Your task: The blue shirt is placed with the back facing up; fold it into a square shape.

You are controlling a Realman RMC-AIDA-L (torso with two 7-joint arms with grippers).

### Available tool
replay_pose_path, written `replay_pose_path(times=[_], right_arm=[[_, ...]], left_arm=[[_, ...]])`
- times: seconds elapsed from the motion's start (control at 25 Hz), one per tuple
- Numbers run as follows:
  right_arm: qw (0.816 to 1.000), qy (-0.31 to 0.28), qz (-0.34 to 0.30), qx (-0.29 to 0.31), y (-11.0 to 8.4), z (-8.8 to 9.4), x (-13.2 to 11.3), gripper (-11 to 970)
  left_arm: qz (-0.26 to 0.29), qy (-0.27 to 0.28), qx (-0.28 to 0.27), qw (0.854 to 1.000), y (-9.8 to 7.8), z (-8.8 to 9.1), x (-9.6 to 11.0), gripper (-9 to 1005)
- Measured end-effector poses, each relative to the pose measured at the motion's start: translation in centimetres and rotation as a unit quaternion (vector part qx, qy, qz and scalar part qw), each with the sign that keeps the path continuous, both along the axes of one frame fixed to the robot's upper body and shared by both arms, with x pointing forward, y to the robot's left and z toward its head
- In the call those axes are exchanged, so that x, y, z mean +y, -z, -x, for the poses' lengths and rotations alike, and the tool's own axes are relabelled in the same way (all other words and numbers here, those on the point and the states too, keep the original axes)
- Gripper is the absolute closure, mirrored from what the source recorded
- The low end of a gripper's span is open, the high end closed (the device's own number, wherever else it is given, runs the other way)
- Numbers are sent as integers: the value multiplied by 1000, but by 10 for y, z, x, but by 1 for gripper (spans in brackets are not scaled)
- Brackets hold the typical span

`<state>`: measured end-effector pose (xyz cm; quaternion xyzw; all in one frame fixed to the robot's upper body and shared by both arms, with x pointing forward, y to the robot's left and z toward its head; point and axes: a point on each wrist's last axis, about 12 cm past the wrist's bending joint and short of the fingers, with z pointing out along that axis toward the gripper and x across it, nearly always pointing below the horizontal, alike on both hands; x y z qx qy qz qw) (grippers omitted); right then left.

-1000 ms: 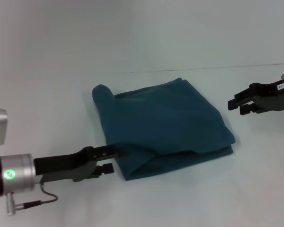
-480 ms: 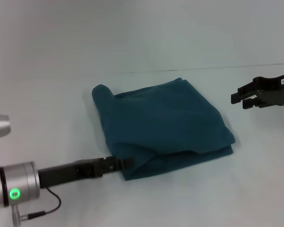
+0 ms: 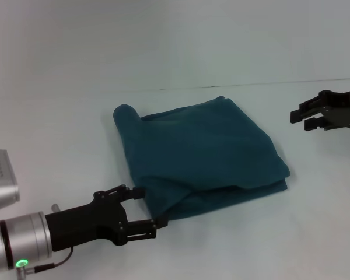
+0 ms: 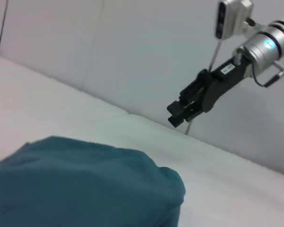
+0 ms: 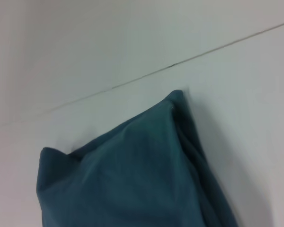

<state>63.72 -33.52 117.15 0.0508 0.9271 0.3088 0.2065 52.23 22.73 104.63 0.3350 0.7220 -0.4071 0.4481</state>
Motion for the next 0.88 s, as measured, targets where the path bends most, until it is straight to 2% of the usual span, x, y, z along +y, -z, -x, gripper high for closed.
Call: replay_pose_path(times=[0.32, 0.88], right_arm=[[999, 25, -23, 7, 3, 3, -12, 513], [999, 28, -29, 12, 5, 4, -13, 514]], left_arm=[[-46, 20, -84, 995, 6, 1, -1, 103], [-69, 29, -96, 993, 6, -5, -6, 104]])
